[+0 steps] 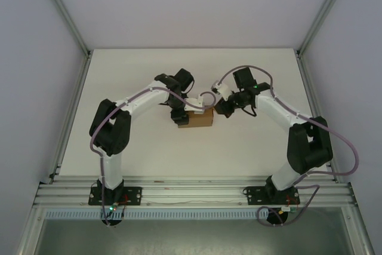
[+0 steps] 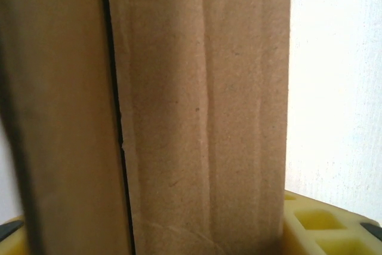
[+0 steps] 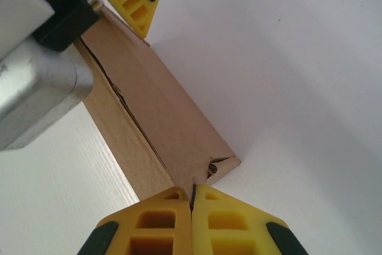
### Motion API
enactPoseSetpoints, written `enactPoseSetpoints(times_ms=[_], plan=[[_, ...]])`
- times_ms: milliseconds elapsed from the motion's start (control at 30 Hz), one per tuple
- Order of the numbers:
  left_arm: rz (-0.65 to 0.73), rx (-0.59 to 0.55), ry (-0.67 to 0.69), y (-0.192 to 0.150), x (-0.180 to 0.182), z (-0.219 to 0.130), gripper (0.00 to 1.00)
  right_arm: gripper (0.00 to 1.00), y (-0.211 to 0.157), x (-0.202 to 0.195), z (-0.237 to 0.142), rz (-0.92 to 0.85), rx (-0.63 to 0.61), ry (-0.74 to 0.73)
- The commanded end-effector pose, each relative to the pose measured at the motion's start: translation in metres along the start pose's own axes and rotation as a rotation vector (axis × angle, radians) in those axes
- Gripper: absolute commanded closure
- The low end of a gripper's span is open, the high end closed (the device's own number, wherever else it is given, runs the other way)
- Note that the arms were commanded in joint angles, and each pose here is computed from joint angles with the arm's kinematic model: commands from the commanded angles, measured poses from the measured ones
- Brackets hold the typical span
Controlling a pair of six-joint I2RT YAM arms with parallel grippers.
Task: Assemble paper box
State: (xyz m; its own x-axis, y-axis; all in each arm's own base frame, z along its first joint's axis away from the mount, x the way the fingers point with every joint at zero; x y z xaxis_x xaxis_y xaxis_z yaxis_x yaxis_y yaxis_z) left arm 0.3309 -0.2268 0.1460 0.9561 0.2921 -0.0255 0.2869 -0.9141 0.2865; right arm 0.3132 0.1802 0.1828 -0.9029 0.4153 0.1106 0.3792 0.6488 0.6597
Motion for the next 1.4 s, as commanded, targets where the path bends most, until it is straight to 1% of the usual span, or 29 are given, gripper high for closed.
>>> enactPoseSetpoints(times_ms=[0, 33, 100, 133, 167, 200, 300, 400, 533, 667, 800, 867, 967, 1033, 1100, 1167, 1267, 1300, 1367], plan=[[-0.026, -0.01, -0.012, 0.003, 0.002, 0.001, 0.45, 1.0, 0.012, -0.005, 0.002, 0.175, -0.022, -0.106], [-0.032, -0.01, -0.008, 0.003, 0.003, 0.001, 0.46, 1.0, 0.013, -0.007, 0.002, 0.221, -0.014, -0.151], [-0.038, -0.005, -0.006, 0.002, 0.003, 0.002, 0.46, 1.0, 0.014, -0.014, 0.003, 0.376, -0.009, -0.267], [-0.041, -0.004, -0.006, 0.002, 0.004, 0.002, 0.46, 1.0, 0.015, -0.02, 0.001, 0.499, -0.029, -0.312], [-0.045, -0.006, -0.005, 0.002, 0.004, 0.002, 0.47, 1.0, 0.016, -0.022, 0.0, 0.595, -0.049, -0.335], [-0.044, -0.009, -0.002, 0.003, 0.004, 0.002, 0.47, 1.0, 0.016, -0.022, 0.001, 0.651, -0.067, -0.337], [-0.053, -0.01, 0.005, 0.003, 0.006, 0.003, 0.49, 1.0, 0.016, -0.019, 0.001, 0.746, -0.112, -0.362], [-0.055, -0.008, 0.007, 0.003, 0.006, 0.003, 0.49, 1.0, 0.02, -0.017, -0.005, 0.777, -0.125, -0.384], [-0.057, -0.01, 0.009, 0.003, 0.006, 0.003, 0.49, 1.0, 0.02, -0.016, -0.009, 0.768, -0.102, -0.397], [-0.058, -0.012, 0.016, 0.003, 0.006, 0.003, 0.5, 1.0, 0.01, -0.012, 0.005, 0.687, -0.036, -0.343], [-0.059, -0.01, 0.02, 0.003, 0.007, 0.003, 0.5, 1.0, -0.008, -0.017, 0.01, 0.603, 0.014, -0.435], [-0.061, -0.014, 0.022, 0.003, 0.007, 0.002, 0.49, 1.0, -0.015, -0.016, 0.014, 0.562, 0.013, -0.446], [-0.07, -0.027, 0.027, 0.005, 0.007, 0.0, 0.48, 1.0, -0.021, -0.011, 0.021, 0.505, -0.033, -0.439], [-0.077, -0.039, 0.034, 0.007, 0.008, -0.002, 0.46, 1.0, -0.021, -0.006, 0.025, 0.47, -0.07, -0.422], [-0.081, -0.042, 0.036, 0.007, 0.008, -0.003, 0.43, 1.0, -0.023, -0.003, 0.029, 0.443, -0.095, -0.447], [-0.089, -0.045, 0.043, 0.008, 0.009, -0.004, 0.42, 1.0, -0.026, -0.004, 0.029, 0.454, -0.105, -0.465], [-0.116, -0.072, 0.068, 0.012, 0.012, -0.011, 0.36, 1.0, -0.028, -0.003, 0.029, 0.456, -0.1, -0.489], [-0.131, -0.079, 0.075, 0.013, 0.013, -0.012, 0.28, 1.0, -0.028, -0.003, 0.029, 0.453, -0.098, -0.492], [-0.154, -0.114, 0.117, 0.017, 0.014, -0.03, 0.27, 1.0, -0.028, -0.003, 0.028, 0.459, -0.097, -0.505]])
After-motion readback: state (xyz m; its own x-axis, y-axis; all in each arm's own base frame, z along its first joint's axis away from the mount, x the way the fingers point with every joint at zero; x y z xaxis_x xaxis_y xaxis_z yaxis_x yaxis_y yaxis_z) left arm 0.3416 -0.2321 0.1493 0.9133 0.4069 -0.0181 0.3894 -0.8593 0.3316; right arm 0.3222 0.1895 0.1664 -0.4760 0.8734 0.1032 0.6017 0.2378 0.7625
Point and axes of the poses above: each hand's point on the last joint's axis, 136 mm out from that joint toward the fingers, its own z axis out along the fingers, its own x axis along the line the jaws close on, y = z × x, the point moved 6 cm from there along -z, back along the fingers, and after that the axes turned 11 degrees about -z, right-handed, at the moved point
